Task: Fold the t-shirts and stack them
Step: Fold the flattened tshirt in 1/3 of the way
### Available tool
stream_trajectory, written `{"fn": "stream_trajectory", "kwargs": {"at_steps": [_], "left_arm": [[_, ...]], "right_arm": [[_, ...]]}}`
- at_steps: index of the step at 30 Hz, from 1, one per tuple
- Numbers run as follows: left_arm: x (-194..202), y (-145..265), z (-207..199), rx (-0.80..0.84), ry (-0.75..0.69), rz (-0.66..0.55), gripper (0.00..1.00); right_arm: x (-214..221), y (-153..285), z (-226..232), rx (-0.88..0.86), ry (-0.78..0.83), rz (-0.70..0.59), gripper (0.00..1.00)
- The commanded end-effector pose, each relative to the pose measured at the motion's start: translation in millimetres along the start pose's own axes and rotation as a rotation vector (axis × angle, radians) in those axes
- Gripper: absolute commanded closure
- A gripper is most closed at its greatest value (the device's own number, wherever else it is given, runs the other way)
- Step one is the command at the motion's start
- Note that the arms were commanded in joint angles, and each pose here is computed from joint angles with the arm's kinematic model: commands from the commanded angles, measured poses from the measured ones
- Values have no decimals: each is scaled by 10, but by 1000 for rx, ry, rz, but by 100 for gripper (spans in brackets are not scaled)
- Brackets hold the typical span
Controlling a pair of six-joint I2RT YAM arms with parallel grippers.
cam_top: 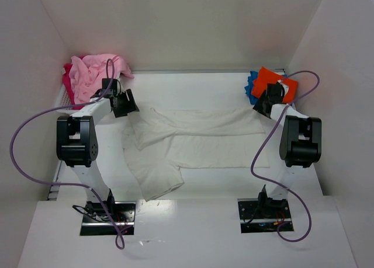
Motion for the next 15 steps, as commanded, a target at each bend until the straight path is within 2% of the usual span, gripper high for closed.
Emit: {"fn": "stream_trajectory", "kwargs": {"at_steps": [1,5,6,9,10,12,15], "left_arm": [[-73,75,-343,137,-68,-16,27],[-13,137,-660,210,-147,4,24],[0,151,-707,215,-154,9,20],[46,222,-904,258,-193,16,18],[75,222,-936,263,-200,20,17],[69,235,-1059,267,-224,-5,15],[37,296,-1125,175,-249,-67,15]], "right_arm": [[-360,203,24,-33,-21,-108,43],[-541,387,68,-68,-27,-157,39],[-574,429,84,-80,-27,-167,36],[-726,586,176,-146,-17,-202,26],[-721,596,208,-169,-15,-198,26],[-731,622,298,-232,-9,-200,24],[-755,655,382,-263,-9,-204,24]]}}
Point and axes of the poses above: each gripper's point midway between its finger pads, its own y axis back along the fingers, its own z axis along the line the jaws close on, x = y × z, the point moved 3 cm from there along y, back along the fingers, and after that the axes turned 13 degrees about y, right-handed, at the moved point
